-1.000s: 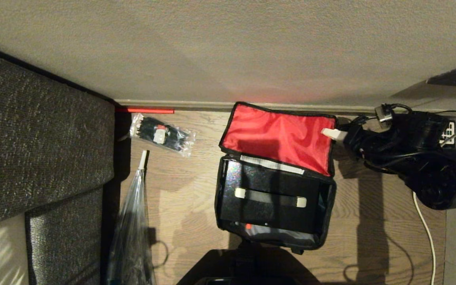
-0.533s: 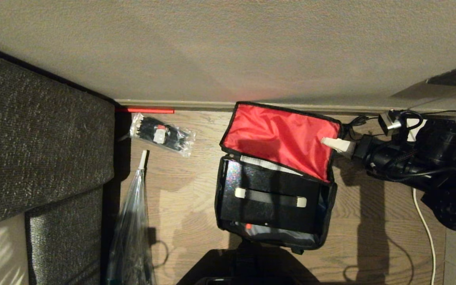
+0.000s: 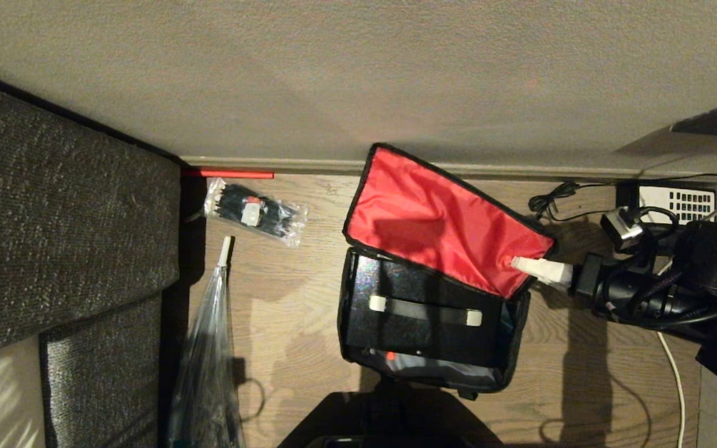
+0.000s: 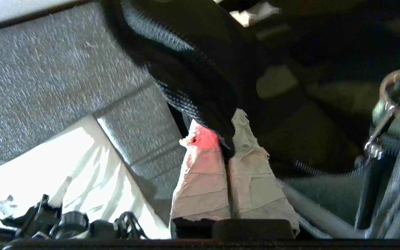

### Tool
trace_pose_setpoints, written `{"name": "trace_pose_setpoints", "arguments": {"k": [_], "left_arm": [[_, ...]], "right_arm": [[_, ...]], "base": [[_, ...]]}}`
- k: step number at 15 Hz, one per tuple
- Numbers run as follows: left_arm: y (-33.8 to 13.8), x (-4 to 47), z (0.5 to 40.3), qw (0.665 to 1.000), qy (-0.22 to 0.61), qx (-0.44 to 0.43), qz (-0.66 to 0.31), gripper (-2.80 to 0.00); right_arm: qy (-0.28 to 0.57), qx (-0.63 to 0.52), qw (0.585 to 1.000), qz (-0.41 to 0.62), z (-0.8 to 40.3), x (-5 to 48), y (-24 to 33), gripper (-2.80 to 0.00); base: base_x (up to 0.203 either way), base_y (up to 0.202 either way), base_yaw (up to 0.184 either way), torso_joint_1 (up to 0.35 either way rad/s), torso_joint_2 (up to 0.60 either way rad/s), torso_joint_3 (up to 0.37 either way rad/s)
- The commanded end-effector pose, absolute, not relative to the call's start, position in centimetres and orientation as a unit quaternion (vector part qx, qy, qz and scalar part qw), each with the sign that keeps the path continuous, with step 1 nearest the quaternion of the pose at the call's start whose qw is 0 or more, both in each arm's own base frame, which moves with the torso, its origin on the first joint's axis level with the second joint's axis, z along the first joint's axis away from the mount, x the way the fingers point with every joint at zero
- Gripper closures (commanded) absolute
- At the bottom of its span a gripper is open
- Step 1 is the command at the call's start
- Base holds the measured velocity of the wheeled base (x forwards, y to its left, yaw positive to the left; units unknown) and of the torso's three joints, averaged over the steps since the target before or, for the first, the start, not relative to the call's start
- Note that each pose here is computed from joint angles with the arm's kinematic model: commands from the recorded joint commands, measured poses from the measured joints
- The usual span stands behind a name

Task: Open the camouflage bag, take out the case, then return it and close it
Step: Close the top of the storage box

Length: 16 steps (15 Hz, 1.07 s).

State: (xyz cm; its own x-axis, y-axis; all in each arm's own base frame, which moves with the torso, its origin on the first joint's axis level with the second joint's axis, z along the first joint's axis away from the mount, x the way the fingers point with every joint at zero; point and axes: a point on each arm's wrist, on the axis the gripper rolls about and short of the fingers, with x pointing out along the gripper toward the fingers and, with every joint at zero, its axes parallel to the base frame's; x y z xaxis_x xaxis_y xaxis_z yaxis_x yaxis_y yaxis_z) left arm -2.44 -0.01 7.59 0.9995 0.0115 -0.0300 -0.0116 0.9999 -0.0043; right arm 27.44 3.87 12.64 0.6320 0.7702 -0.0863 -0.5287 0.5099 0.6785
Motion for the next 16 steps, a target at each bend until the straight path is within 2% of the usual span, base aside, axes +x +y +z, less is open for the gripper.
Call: {"name": "trace_pose_setpoints", "arguments": {"k": [1,9,16], "left_arm": [[0.0,-2.4,7.6,1.0,0.015,-0.002,0.006,0.0],[0.0,-2.4,7.6,1.0,0.015,-0.002,0.006,0.0],[0.0,-2.4,7.6,1.0,0.015,-0.002,0.006,0.0]], "right_arm": [[0.194,0.303,0.847,0.392,12.7,26.7,3.9,0.0],[0.272,0.216,0.848,0.4,9.6,24.1,4.1,0.0],[0.293,0.206,0.843,0.4,8.9,23.5,4.2,0.0]], "base": [[0.0,0.0,0.0,0.0,0.0,0.0],[0.0,0.0,0.0,0.0,0.0,0.0],[0.0,0.0,0.0,0.0,0.0,0.0]]}}
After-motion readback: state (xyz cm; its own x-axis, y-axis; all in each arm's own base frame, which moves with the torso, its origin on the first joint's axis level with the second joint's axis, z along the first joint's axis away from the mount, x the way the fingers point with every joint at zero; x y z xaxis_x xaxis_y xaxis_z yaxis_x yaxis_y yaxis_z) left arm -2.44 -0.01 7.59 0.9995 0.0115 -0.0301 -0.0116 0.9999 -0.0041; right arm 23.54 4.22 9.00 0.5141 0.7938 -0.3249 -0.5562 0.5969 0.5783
